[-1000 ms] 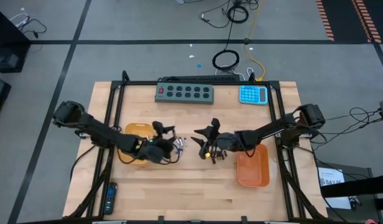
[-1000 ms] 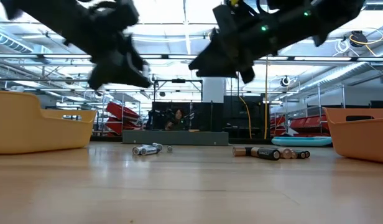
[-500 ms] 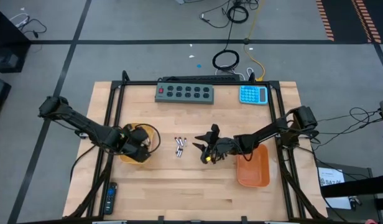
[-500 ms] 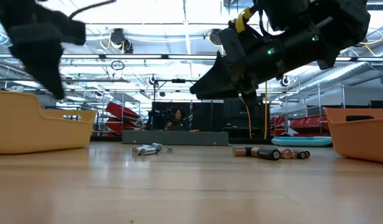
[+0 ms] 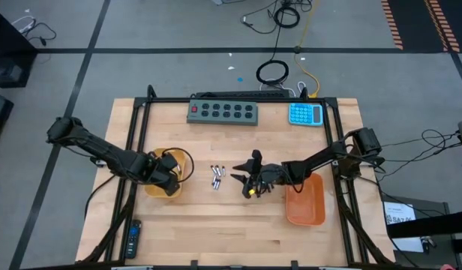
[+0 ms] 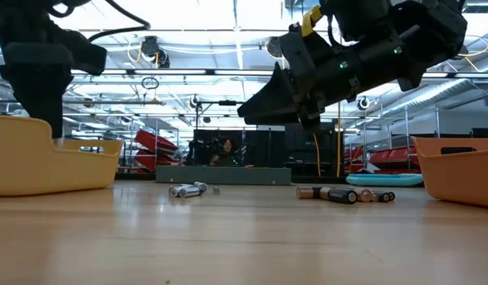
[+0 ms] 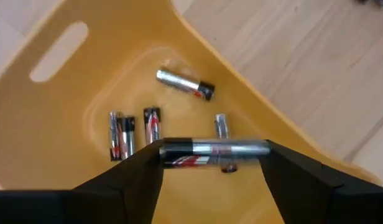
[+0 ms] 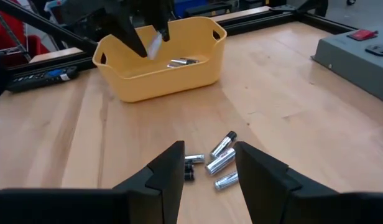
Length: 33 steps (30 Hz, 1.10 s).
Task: Sort batteries
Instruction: Put the silver battery into the yellow bin
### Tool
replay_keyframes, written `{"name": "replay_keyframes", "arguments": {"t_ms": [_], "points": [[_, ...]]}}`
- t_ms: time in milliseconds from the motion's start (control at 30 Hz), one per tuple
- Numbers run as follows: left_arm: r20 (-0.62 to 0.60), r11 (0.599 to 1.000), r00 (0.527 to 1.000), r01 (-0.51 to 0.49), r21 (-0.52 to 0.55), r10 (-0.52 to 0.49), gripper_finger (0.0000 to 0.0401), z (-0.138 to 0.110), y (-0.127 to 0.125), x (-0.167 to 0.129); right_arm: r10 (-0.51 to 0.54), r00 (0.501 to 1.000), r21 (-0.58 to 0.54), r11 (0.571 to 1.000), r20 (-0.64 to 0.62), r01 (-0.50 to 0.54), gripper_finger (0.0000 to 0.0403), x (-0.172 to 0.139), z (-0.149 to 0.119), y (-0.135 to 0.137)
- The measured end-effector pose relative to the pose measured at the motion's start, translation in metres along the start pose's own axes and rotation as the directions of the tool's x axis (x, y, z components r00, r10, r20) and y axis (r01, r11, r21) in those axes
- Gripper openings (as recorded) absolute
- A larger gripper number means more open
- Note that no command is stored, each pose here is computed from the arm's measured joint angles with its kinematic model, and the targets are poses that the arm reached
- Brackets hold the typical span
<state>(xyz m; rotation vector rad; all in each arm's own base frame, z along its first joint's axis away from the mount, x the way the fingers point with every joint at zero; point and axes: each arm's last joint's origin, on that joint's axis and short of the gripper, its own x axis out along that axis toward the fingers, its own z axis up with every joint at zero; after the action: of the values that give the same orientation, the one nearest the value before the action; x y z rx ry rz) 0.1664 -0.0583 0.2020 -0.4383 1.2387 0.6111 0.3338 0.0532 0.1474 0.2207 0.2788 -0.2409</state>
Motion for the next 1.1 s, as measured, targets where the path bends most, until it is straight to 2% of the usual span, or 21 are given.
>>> {"name": "replay_keyframes", "arguments": {"t_ms": [300, 567, 700, 800, 933, 1100], "points": [[0.009, 1.0, 1.0, 0.019, 0.021, -0.019, 0.0276, 0.001, -0.001, 0.001, 0.003, 1.0, -0.002, 1.0, -0.003, -0.003, 0.0134, -0.001, -0.001, 0.001], [0.118, 0.976, 0.975, 0.172, 0.132, -0.187, 0.0277, 0.023, -0.013, -0.001, 0.025, 0.999, -0.01, 1.0, -0.029, -0.026, 0.0134, -0.001, -0.003, 0.002], [0.178, 0.974, 0.967, 0.151, 0.17, -0.181, 0.0278, 0.039, -0.012, 0.005, 0.018, 0.999, -0.016, 1.0, -0.05, -0.019, 0.0134, -0.002, -0.004, 0.002], [0.192, 0.961, 0.967, 0.116, 0.253, -0.167, 0.0278, 0.051, -0.014, 0.01, 0.012, 0.998, -0.015, 1.0, -0.063, -0.013, 0.0134, -0.002, -0.005, 0.001], [0.182, 0.934, 0.974, 0.064, 0.352, -0.135, 0.0278, 0.069, -0.023, 0.016, 0.005, 0.997, -0.017, 1.0, -0.072, -0.007, 0.0134, -0.002, -0.006, 0.001], [0.107, 0.898, 0.982, 0.096, 0.429, -0.156, 0.0278, 0.092, -0.037, 0.026, -0.001, 0.996, 0.005, 1.0, -0.089, 0.002, 0.0134, -0.002, -0.008, 0.0]]}}
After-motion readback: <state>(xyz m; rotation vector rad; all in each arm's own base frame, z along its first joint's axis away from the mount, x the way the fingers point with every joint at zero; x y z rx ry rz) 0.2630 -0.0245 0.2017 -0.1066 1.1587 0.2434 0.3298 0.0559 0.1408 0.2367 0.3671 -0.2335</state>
